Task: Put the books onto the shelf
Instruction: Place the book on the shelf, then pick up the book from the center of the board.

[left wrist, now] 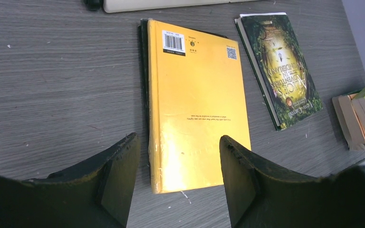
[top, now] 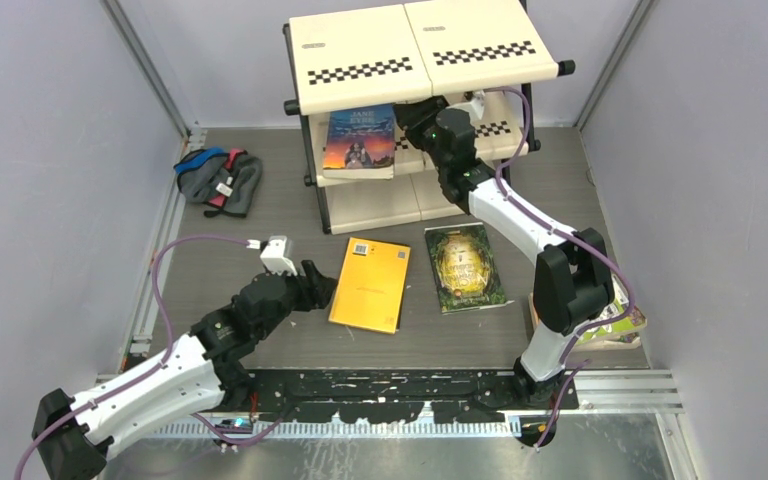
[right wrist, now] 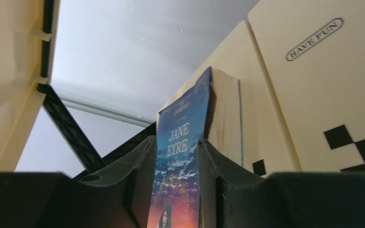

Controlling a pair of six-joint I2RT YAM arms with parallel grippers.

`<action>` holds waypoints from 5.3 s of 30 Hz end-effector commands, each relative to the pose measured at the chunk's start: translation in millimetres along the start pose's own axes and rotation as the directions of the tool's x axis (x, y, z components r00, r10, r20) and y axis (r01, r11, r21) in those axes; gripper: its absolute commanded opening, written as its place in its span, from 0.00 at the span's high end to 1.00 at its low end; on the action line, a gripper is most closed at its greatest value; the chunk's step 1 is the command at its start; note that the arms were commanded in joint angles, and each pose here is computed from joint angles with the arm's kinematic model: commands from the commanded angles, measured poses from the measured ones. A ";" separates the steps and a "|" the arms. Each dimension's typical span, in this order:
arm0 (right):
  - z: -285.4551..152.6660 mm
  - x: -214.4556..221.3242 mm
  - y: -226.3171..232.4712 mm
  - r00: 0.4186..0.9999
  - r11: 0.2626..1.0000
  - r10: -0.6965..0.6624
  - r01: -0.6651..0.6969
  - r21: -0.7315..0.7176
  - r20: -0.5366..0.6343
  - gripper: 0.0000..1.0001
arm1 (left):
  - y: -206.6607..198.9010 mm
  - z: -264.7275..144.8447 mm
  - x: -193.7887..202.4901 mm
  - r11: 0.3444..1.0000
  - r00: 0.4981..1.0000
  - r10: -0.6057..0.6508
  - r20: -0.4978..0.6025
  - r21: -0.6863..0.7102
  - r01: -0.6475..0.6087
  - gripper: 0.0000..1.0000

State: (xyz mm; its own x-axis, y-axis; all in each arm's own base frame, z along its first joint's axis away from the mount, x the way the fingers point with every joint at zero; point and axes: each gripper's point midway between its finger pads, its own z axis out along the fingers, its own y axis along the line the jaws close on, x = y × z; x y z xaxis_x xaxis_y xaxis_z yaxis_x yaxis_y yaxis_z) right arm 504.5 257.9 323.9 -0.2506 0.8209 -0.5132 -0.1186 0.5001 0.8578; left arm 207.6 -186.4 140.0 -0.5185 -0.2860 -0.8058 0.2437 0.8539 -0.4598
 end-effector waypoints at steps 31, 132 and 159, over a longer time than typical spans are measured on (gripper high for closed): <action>11.1 21.3 -17.0 0.999 0.996 0.041 -0.042 0.077 0.010 0.80 | -15.1 -7.1 -25.2 0.999 0.997 -0.010 0.074 0.053 0.006 0.37; -217.2 152.3 -211.0 0.869 0.829 -0.299 0.441 0.343 -0.394 0.32 | -4.2 75.7 60.4 0.920 0.904 -0.219 -0.367 0.232 0.317 0.38; -213.8 218.2 -183.1 0.849 0.906 -0.221 0.362 0.222 -0.480 0.31 | -41.2 46.1 26.8 0.846 0.898 -0.254 -0.359 0.368 0.387 0.47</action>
State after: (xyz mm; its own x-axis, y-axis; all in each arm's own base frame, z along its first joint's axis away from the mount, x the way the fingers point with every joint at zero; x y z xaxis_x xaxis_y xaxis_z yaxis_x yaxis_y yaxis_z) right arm 265.1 269.2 48.7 -0.6439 0.4383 -0.6271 0.0448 0.8398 0.5410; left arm 223.7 -234.7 85.5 -0.8322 -0.3230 -0.4507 0.2173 0.5578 -0.8010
